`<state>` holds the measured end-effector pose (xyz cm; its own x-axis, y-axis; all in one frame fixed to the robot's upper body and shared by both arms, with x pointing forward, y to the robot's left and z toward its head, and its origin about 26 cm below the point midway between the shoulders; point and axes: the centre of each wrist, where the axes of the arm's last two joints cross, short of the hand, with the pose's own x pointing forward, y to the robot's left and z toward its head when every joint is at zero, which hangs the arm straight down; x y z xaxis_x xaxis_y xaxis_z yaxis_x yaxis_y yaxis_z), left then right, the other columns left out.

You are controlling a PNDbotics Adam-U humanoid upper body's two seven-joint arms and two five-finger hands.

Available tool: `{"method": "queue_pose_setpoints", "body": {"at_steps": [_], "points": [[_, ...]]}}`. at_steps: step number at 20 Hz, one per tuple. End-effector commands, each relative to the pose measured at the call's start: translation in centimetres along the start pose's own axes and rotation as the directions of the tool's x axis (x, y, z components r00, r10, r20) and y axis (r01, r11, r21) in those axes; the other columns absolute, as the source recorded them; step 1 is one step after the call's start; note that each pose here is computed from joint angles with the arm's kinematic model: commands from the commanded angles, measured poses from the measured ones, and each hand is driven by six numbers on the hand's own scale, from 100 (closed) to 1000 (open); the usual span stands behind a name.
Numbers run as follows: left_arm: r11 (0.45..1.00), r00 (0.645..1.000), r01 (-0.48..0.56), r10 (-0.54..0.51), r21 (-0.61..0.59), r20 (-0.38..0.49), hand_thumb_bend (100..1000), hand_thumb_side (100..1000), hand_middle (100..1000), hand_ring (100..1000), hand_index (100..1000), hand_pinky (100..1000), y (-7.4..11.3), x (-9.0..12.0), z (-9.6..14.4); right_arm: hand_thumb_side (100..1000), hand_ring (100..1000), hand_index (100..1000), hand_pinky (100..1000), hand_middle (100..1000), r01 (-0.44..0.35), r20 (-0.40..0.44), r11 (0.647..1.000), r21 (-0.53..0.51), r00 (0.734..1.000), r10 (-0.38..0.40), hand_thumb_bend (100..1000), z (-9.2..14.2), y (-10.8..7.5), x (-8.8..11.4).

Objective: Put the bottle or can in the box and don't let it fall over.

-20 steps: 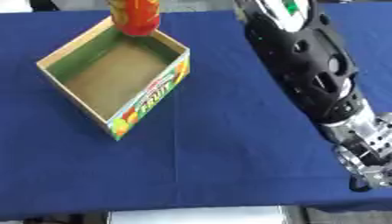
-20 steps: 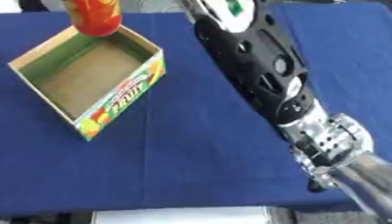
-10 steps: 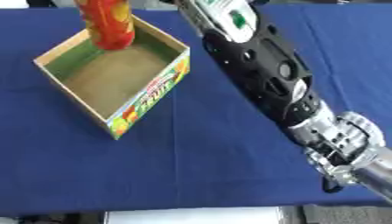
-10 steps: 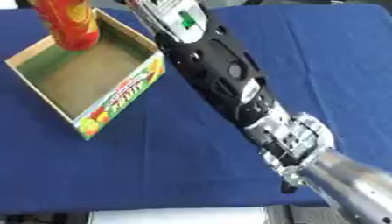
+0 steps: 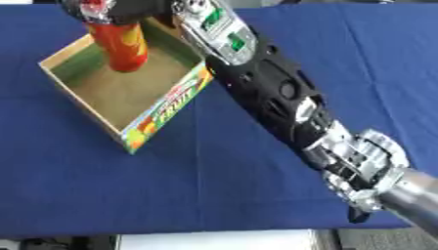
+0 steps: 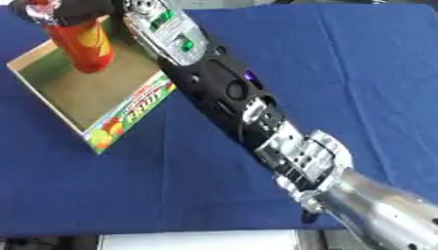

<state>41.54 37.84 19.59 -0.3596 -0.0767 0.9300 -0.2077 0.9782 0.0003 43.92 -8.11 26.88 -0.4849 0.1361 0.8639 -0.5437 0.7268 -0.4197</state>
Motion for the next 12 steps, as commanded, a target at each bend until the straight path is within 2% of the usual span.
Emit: {"method": "queue_pose_setpoints", "body": {"at_steps": [1,2,3,5,8,12], "points": [[1.0,0.999,0.004,-0.004,-0.003,0.045,542,1000,906,932,898,753,0.27,1.69,-0.66,100,959,521,874,954,-0.02,0.027,1.0,0.002,0.999,0.02,189,-0.4,-0.01,0.45],[1.0,0.999,0.005,-0.005,-0.004,0.045,542,1000,906,932,898,753,0.26,1.69,-0.66,100,969,579,879,975,-0.023,0.028,1.0,0.01,0.999,0.023,218,-0.42,0.05,0.32],[1.0,0.999,0.005,-0.005,-0.004,0.045,542,1000,906,932,898,753,0.27,1.69,-0.66,100,984,793,886,1000,-0.028,0.03,0.999,0.016,0.999,0.027,290,-0.42,0.06,0.22],[1.0,0.999,0.006,-0.005,-0.003,0.046,542,1000,906,932,898,753,0.3,1.72,-0.67,103,1000,956,906,1000,-0.047,0.036,0.999,0.02,0.998,0.047,364,-0.41,-0.01,0.13],[1.0,0.999,0.008,-0.008,-0.002,0.044,542,1000,906,932,898,754,0.35,1.67,-0.65,157,1000,975,919,1000,-0.098,0.04,0.995,0.031,0.994,0.097,366,-0.38,-0.11,0.15],[1.0,0.999,0.008,-0.008,-0.002,0.045,542,1000,906,932,899,754,0.38,1.68,-0.64,259,1000,986,937,1000,-0.146,0.038,0.989,0.038,0.989,0.144,322,-0.36,-0.28,0.19]]}}
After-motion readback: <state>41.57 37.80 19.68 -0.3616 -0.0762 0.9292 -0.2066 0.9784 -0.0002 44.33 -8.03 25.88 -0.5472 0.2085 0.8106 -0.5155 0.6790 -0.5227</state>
